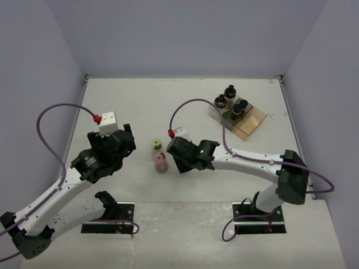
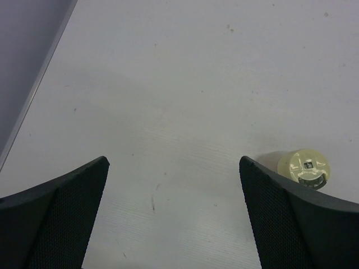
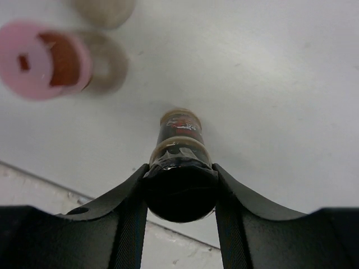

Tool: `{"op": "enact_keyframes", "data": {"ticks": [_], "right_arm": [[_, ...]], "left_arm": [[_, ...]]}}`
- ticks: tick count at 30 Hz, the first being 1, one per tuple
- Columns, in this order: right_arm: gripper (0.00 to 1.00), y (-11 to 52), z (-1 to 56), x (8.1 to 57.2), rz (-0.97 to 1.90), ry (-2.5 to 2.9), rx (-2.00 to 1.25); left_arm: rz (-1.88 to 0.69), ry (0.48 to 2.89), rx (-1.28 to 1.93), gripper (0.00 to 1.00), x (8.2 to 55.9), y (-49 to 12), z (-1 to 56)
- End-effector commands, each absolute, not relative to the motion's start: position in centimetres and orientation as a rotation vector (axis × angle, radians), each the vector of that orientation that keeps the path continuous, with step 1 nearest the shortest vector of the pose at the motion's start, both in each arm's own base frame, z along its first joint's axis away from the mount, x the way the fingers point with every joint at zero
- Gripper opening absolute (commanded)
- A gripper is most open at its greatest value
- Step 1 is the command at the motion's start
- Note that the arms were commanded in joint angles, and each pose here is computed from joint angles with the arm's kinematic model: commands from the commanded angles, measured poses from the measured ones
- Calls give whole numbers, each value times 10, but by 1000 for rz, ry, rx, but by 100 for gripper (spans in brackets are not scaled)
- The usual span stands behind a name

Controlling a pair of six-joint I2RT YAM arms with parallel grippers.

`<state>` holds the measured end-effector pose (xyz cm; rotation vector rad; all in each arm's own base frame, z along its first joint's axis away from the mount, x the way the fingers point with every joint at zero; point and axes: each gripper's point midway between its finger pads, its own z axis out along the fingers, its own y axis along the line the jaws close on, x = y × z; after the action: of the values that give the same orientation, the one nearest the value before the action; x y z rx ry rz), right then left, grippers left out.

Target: Organize the condiment bottles

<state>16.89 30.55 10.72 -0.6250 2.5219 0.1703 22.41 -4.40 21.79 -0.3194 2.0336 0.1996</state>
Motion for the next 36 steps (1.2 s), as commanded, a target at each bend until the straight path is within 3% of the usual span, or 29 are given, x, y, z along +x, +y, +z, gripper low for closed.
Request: {"op": "enact_keyframes", "data": {"ticks": [1, 6, 13, 20, 30, 36], "right_arm": [[0, 251, 156, 224, 144, 2426, -328], [0, 145, 199, 314, 32, 2333, 108], [0, 81, 206, 377, -62, 2283, 338], [0, 71, 194, 421, -71, 2317, 325], [0, 70, 154, 448, -85, 2408, 306], [8, 73, 119, 441, -86, 2493, 315]], "left_arm": [[184, 2009, -317, 100, 228, -45, 221], [176, 2012, -311, 100, 228, -47, 221], [165, 2017, -291, 100, 230, -50, 221], [141, 2021, -270, 100, 230, -54, 220], [132, 2019, -260, 100, 231, -56, 222], [128, 2021, -257, 100, 231, -57, 221]]}}
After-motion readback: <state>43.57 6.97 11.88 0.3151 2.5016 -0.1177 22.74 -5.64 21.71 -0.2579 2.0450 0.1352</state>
